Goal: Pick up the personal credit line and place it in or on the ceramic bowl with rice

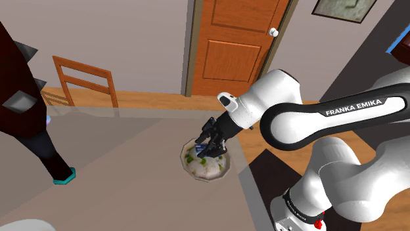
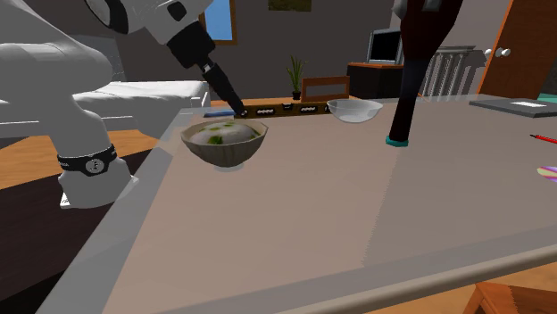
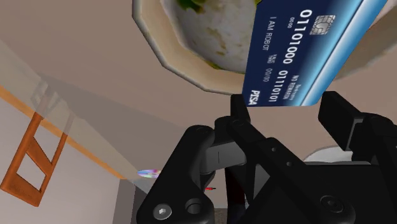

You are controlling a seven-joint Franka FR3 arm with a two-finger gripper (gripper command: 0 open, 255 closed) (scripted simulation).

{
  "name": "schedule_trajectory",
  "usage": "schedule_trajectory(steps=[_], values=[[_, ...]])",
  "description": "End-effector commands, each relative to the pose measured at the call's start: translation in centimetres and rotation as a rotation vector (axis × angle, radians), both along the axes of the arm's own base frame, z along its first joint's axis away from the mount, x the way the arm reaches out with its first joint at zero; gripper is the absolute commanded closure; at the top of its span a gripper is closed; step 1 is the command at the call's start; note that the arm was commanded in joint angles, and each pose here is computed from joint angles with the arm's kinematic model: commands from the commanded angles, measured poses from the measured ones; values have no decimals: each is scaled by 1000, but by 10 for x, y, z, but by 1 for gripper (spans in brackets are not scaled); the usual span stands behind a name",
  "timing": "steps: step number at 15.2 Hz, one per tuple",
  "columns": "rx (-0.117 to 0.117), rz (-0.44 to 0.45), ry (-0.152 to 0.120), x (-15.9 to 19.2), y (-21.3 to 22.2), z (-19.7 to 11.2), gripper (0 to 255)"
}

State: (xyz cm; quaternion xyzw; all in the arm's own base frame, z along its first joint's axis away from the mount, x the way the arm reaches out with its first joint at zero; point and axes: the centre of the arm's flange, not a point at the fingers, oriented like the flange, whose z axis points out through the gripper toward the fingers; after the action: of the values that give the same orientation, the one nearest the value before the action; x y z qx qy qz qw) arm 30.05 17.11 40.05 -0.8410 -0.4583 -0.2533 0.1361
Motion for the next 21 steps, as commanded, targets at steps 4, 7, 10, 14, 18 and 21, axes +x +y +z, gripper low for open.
schedule_trajectory(steps=[4, 7, 10, 14, 18, 21], values=[[0, 0, -1, 0, -1, -14, 255], [0, 0, -1, 0, -1, -14, 255], [0, 0, -1, 0, -1, -14, 0], [0, 0, -1, 0, -1, -14, 0], [0, 0, -1, -12, -20, 19, 0], [0, 0, -1, -16, -24, 28, 0]])
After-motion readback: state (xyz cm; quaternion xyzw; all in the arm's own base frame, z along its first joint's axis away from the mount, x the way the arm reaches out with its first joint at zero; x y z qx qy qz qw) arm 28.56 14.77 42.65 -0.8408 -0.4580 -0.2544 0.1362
